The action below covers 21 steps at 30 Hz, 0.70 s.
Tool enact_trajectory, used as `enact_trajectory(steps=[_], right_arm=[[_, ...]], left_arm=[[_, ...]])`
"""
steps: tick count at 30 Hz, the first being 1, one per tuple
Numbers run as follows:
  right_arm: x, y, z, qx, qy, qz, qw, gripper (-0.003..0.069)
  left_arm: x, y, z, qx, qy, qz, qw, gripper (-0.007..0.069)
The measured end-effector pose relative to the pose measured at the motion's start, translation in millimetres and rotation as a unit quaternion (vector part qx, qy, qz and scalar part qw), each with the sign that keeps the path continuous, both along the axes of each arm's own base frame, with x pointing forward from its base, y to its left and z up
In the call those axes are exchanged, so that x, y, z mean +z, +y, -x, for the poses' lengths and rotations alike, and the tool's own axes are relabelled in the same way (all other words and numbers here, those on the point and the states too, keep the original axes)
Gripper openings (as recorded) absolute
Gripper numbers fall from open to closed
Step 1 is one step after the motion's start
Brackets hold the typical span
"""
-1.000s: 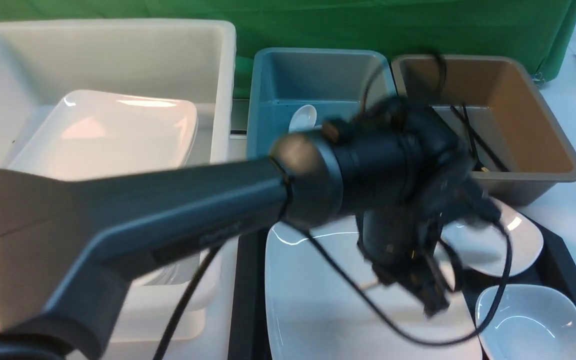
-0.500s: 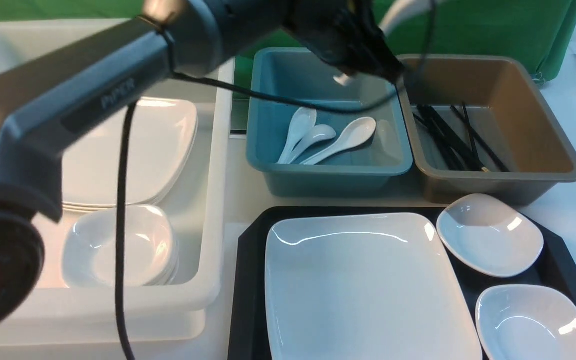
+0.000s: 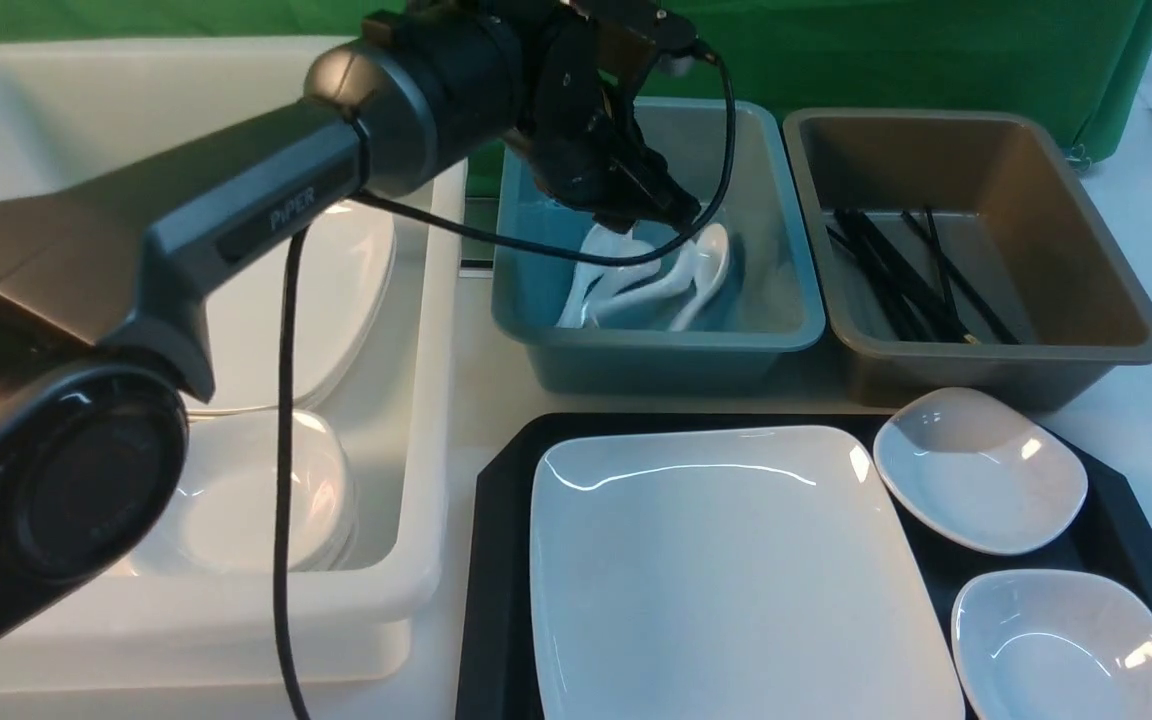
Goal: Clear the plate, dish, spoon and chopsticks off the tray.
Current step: Use the right arm to put the soup spoon into the small storage box in the middle
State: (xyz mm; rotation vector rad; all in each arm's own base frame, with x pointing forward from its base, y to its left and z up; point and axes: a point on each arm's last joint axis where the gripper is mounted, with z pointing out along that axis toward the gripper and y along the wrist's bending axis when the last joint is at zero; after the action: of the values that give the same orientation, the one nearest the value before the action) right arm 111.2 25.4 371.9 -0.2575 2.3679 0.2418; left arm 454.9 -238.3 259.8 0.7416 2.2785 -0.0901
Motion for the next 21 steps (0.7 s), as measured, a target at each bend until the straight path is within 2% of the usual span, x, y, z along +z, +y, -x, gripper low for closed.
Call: enact_trajectory(steps=[2,6,8,9,10,11,12,14,18,21], right_arm=[[-1.2,0.2,-0.2,0.009,0.006,0.007,1.000,0.0072],[-10.0,1.2,-5.3,0.041,0.053,0.030,0.997,0.0072],[-21.1,2.4,-18.5,0.071,0.104,0.048,0.991,0.0072],[-22.1,2.5,-19.6,0.075,0.108,0.050,0.990,0.0072],[-30.6,3.4,-31.7,0.091,0.138,0.058,0.985,0.0072],[-30.6,3.4,-31.6,0.093,0.138,0.059,0.984,0.0072],[-38.5,4.1,-41.7,0.105,0.162,0.064,0.979,0.0075],[-51.4,6.3,-52.2,0.126,0.188,0.073,0.971,0.0094],[-73.1,14.2,-60.3,0.153,0.216,0.083,0.961,0.0148],[-102.3,26.5,-64.0,0.185,0.232,0.114,0.948,0.0294]], left_arm=[[8.1,2.8,5.2,0.010,0.014,0.003,1.000,0.0344],[30.5,8.7,18.4,0.017,0.034,0.007,0.999,0.0339],[63.2,18.0,36.2,0.020,0.042,0.007,0.999,0.0222],[66.0,18.8,37.9,0.020,0.042,0.008,0.999,0.0211],[91.4,26.9,52.7,0.021,0.039,0.009,0.999,0.0115],[93.9,28.2,54.8,0.021,0.041,0.007,0.999,0.0106],[112.6,35.3,67.3,0.021,0.038,0.006,0.999,0.0048],[136.8,46.8,87.5,0.022,0.030,0.007,0.999,0.0020],[155.1,62.7,116.8,0.023,0.025,0.009,0.999,0.0011],[157.4,82.5,155.8,0.026,0.020,0.025,0.999,0.0011]])
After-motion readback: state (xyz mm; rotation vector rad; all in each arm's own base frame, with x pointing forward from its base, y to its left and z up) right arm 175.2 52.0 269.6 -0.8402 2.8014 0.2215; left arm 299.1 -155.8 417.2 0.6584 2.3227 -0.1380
